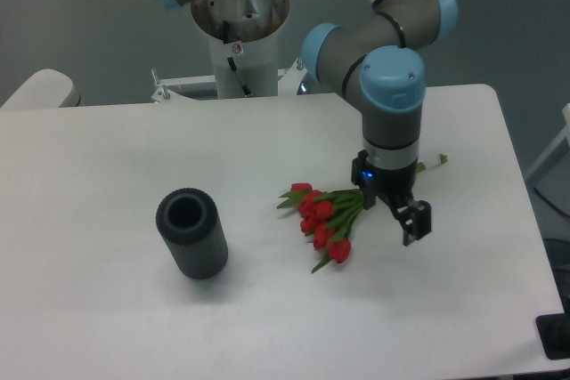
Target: Place the flowers on the table
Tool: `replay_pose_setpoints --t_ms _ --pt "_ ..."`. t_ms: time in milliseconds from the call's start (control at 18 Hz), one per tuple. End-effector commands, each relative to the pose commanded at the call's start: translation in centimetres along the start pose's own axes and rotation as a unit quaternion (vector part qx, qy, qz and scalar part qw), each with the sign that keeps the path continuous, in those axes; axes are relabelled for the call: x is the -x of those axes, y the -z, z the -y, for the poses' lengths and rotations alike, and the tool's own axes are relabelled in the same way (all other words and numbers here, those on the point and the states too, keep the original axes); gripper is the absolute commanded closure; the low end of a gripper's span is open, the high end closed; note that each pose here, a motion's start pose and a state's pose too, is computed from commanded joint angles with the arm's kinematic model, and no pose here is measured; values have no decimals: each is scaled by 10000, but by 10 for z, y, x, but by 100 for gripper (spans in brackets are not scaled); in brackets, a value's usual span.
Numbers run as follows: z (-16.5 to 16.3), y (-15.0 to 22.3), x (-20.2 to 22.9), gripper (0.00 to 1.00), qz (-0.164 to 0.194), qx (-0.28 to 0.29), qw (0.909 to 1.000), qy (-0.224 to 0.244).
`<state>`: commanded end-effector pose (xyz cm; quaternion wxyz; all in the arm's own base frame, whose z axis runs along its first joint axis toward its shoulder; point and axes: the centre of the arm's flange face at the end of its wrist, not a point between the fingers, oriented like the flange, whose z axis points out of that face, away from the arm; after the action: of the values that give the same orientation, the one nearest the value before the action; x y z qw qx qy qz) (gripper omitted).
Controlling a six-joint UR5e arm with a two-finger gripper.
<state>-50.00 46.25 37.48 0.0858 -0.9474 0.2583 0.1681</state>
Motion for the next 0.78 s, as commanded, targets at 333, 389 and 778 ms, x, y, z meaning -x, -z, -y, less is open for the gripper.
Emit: replay_pose_setpoints --t_ms 333,389,778 --pt "-4 33 58 0 -119 -22 9999 67" --pt "-10 36 66 0 -115 -37 9999 110" --pt "-74 45 90 0 -130 -142 9994 -300"
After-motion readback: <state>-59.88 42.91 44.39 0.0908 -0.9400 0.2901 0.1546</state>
